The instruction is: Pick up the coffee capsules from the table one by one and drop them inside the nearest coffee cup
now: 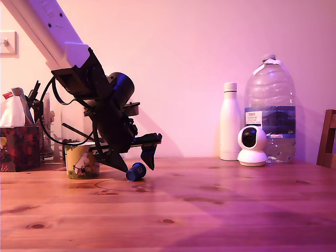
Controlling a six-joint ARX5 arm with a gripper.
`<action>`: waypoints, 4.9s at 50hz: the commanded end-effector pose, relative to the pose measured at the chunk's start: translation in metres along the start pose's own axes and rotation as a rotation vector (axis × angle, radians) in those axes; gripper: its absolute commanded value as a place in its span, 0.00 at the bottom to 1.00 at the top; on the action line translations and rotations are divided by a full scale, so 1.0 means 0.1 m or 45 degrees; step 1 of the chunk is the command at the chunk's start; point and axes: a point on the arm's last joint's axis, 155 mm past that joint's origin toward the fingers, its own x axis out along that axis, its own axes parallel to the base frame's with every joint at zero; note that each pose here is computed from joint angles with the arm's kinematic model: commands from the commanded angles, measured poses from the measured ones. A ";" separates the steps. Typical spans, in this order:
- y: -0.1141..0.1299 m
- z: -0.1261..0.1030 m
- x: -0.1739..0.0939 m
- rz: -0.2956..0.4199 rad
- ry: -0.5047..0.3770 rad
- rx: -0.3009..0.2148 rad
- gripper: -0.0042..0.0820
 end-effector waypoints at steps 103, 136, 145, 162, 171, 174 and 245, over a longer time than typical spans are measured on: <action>-0.30 -0.11 -0.82 -0.125 -0.567 0.185 0.77; -0.26 -0.27 -0.77 -0.105 -0.507 0.176 0.77; -0.25 -0.31 -0.75 -0.102 -0.486 0.176 0.77; -0.21 -0.38 -0.68 -0.104 -0.438 0.172 0.77; -0.21 -0.38 -0.58 -0.105 -0.407 0.173 0.77; -0.20 -0.36 -0.57 -0.103 -0.408 0.172 0.77; -0.09 -0.53 -0.12 -0.165 -0.114 0.171 0.61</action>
